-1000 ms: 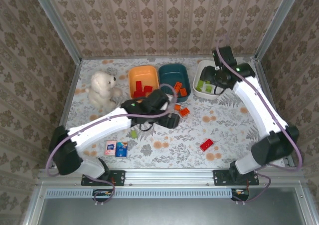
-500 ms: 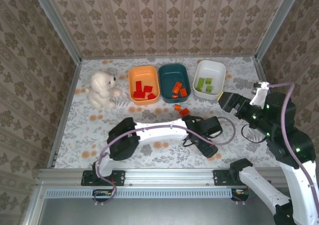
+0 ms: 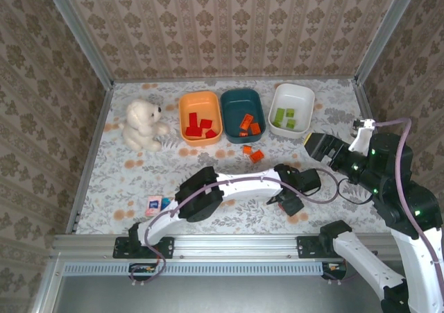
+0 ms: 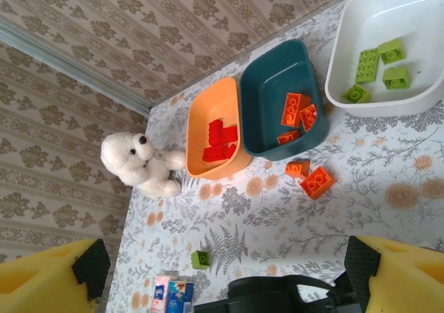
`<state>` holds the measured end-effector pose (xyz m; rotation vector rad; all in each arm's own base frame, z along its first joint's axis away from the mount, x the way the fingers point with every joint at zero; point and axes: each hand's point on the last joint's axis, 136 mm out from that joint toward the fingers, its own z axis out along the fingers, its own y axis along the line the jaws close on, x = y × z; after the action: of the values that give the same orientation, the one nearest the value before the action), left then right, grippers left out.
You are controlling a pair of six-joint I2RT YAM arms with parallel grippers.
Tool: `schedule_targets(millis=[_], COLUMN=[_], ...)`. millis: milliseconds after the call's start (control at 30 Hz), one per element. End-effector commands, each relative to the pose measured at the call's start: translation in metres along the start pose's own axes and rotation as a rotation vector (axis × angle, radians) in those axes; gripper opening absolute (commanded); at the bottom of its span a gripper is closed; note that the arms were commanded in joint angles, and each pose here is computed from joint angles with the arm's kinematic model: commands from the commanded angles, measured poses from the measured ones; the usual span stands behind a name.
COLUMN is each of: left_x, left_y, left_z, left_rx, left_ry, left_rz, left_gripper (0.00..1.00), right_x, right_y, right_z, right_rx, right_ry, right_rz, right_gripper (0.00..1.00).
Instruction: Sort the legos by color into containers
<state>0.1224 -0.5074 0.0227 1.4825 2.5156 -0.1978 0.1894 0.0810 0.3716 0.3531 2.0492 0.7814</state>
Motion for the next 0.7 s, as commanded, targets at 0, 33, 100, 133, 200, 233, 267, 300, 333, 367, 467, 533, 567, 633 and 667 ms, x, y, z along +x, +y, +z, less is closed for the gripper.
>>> schedule_targets(millis=[0,33,100,133,200,233,267,300,333,367,467,533,567,633,667], left_x=[0.001,0.000,-0.004,-0.005,-0.011,-0.013,-0.016,-0.018,-0.020,-0.023,-0.018,-0.012,-0.008,0.002,0.006], left_y=[0.007,0.007,0.010,0.014,0.028,0.035,0.050,0.065,0.079,0.099,0.158,0.196,0.214,0.252,0.270], left_z=[0.002,0.001,-0.006,-0.009,-0.023,-0.032,-0.043,-0.055,-0.068,-0.084,-0.125,-0.146,-0.155,-0.166,-0.170], left_rx=[-0.039,-0.041,-0.050,-0.059,-0.084,-0.092,-0.101,-0.104,-0.108,-0.114,-0.127,-0.122,-0.123,-0.129,-0.130], left_ry=[0.022,0.018,-0.001,-0.006,-0.036,-0.051,-0.070,-0.089,-0.113,-0.146,-0.216,-0.261,-0.281,-0.309,-0.322], left_rz=[0.016,0.015,0.015,0.010,-0.024,-0.046,-0.089,-0.134,-0.175,-0.227,-0.391,-0.494,-0.538,-0.623,-0.662], left_gripper=[0.48,0.42,0.33,0.30,0.29,0.28,0.28,0.28,0.28,0.28,0.28,0.28,0.27,0.28,0.27], right_x=[0.003,0.004,0.003,0.002,0.002,0.001,0.000,0.000,-0.001,-0.002,-0.002,-0.001,0.001,0.005,0.008], right_y=[0.002,0.002,0.002,0.002,0.004,0.004,0.004,0.005,0.005,0.006,0.005,0.005,0.005,0.005,0.007], right_z=[-0.002,0.000,0.003,0.004,0.009,0.011,0.013,0.015,0.017,0.020,0.033,0.046,0.053,0.070,0.079], right_rx=[-0.006,-0.007,-0.009,-0.010,-0.014,-0.012,-0.010,-0.011,-0.012,-0.011,-0.008,-0.010,-0.015,-0.021,-0.028], right_ry=[0.021,0.025,0.025,0.026,0.032,0.035,0.039,0.040,0.041,0.044,0.065,0.084,0.101,0.146,0.174], right_rz=[0.023,0.024,0.028,0.028,0.026,0.024,0.021,0.018,0.018,0.015,0.017,0.026,0.032,0.046,0.053], right_gripper=[0.91,0.91,0.91,0.91,0.91,0.90,0.90,0.90,0.90,0.90,0.90,0.90,0.90,0.89,0.89])
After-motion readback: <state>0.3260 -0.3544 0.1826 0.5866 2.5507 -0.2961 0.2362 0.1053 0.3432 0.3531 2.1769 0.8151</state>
